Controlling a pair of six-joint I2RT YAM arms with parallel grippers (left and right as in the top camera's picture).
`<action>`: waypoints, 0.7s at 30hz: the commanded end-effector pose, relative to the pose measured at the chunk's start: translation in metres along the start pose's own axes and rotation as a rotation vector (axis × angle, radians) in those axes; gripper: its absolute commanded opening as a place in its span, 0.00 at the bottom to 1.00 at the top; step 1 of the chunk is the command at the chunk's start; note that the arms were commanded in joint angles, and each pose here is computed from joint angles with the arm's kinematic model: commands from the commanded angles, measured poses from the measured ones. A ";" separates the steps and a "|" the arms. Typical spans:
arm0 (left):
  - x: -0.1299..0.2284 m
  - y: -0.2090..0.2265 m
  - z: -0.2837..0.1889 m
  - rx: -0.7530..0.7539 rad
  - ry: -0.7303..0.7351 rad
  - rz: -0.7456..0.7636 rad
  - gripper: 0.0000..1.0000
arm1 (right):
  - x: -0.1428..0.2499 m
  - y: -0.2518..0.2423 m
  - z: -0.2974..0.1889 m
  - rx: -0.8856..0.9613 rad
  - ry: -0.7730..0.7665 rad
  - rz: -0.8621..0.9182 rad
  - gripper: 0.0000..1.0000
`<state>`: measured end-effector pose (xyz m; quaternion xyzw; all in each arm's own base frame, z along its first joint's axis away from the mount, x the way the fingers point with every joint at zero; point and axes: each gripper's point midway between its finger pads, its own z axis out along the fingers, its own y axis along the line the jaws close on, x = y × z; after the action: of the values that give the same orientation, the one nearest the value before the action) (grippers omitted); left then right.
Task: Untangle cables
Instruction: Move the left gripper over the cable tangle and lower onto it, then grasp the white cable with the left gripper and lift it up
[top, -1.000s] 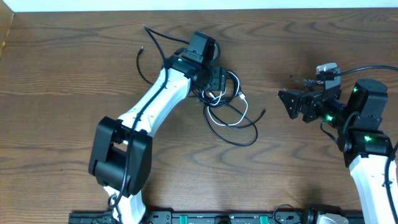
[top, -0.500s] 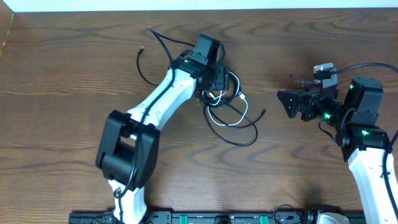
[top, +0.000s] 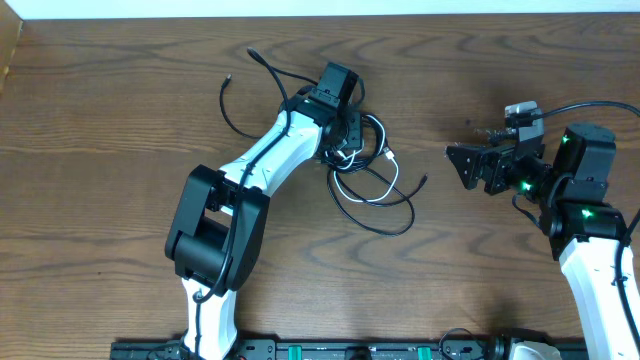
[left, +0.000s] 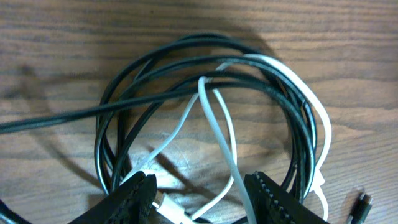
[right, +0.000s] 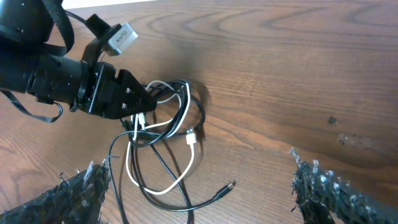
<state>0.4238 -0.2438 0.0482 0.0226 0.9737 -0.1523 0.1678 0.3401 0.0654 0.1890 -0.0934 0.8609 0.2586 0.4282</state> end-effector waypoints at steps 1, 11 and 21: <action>-0.007 -0.001 -0.004 -0.002 -0.027 -0.002 0.47 | -0.008 0.003 -0.001 0.000 -0.011 -0.009 0.92; -0.008 -0.001 -0.006 -0.002 -0.031 -0.004 0.07 | -0.007 0.003 -0.001 0.001 -0.011 -0.009 0.92; -0.060 -0.043 -0.166 0.127 -0.311 0.097 0.07 | -0.013 0.008 0.001 -0.016 -0.031 0.026 0.83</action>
<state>0.4231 -0.2369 0.1342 0.0410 0.9572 -0.1727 0.2285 0.3428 0.0649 0.1916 -0.0847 0.8592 0.2595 0.4328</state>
